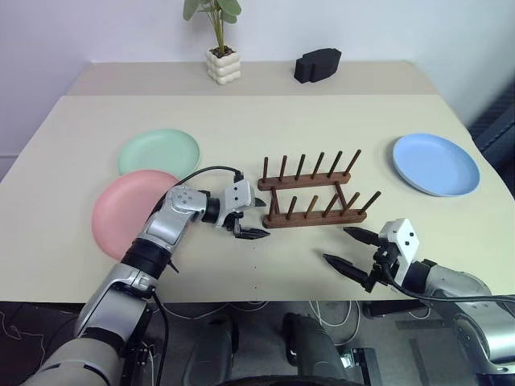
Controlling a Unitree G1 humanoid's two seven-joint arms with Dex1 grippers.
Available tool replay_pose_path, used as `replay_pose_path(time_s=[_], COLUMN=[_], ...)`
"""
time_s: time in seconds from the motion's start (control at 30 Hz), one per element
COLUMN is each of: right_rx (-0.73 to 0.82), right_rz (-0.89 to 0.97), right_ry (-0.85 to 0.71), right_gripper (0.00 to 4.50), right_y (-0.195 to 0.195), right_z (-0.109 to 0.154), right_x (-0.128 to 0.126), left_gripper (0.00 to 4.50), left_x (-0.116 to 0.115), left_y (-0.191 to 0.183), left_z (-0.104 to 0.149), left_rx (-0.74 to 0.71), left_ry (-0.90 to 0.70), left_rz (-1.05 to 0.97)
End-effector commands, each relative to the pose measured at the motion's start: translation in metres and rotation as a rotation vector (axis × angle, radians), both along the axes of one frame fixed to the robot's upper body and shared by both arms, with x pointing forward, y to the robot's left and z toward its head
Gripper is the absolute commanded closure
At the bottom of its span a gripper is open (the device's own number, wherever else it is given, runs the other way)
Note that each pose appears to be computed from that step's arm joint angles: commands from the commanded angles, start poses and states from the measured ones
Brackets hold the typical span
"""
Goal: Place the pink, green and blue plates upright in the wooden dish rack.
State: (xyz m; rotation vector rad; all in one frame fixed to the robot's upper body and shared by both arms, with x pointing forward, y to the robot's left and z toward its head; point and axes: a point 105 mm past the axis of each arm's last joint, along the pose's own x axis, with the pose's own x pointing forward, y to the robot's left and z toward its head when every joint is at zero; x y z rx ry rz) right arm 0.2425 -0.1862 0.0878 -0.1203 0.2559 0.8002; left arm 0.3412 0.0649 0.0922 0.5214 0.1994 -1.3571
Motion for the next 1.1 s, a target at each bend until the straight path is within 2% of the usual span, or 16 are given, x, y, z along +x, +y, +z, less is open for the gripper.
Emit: replay_pose_path(time_s=[0.03, 0.13, 0.27, 0.33, 0.5, 0.6, 0.73, 0.83, 1.1], right_rx=[-0.052, -0.081, -0.119, -0.151, -0.205, -0.267, -0.28, -0.278, -0.273], right_rz=[-0.031, -0.041, -0.057, -0.067, -0.095, -0.14, -0.156, -0.153, -0.131], right_ry=[-0.024, -0.03, -0.036, -0.044, -0.057, -0.103, -0.138, -0.167, -0.198], right_gripper=[0.88, 2.36, 4.44, 4.5, 4.5, 4.5, 4.5, 4.5, 4.5], right_y=[-0.017, -0.026, -0.036, -0.039, -0.045, -0.05, -0.049, -0.042, -0.027], right_z=[0.002, 0.001, -0.003, -0.008, -0.02, -0.023, -0.021, -0.017, -0.011], right_x=[0.003, 0.005, 0.009, 0.013, 0.023, 0.04, 0.052, 0.059, 0.068], left_gripper=[0.17, 1.41, 3.5, 4.47, 4.47, 4.47, 4.47, 4.47, 4.47], left_x=[-0.003, -0.011, -0.028, -0.034, -0.045, -0.047, -0.033, -0.02, -0.004], left_y=[0.013, 0.018, 0.013, 0.008, -0.008, -0.017, -0.021, -0.025, -0.02], left_z=[0.009, 0.012, 0.012, 0.012, 0.005, 0.003, -0.01, -0.007, -0.009], left_rx=[-0.02, -0.04, -0.054, -0.051, -0.029, -0.034, 0.028, -0.001, -0.014], left_ry=[0.0, 0.012, 0.045, 0.053, 0.057, 0.054, 0.003, -0.056, -0.116], left_rz=[0.047, 0.068, 0.035, 0.019, -0.016, -0.016, 0.072, 0.146, 0.25])
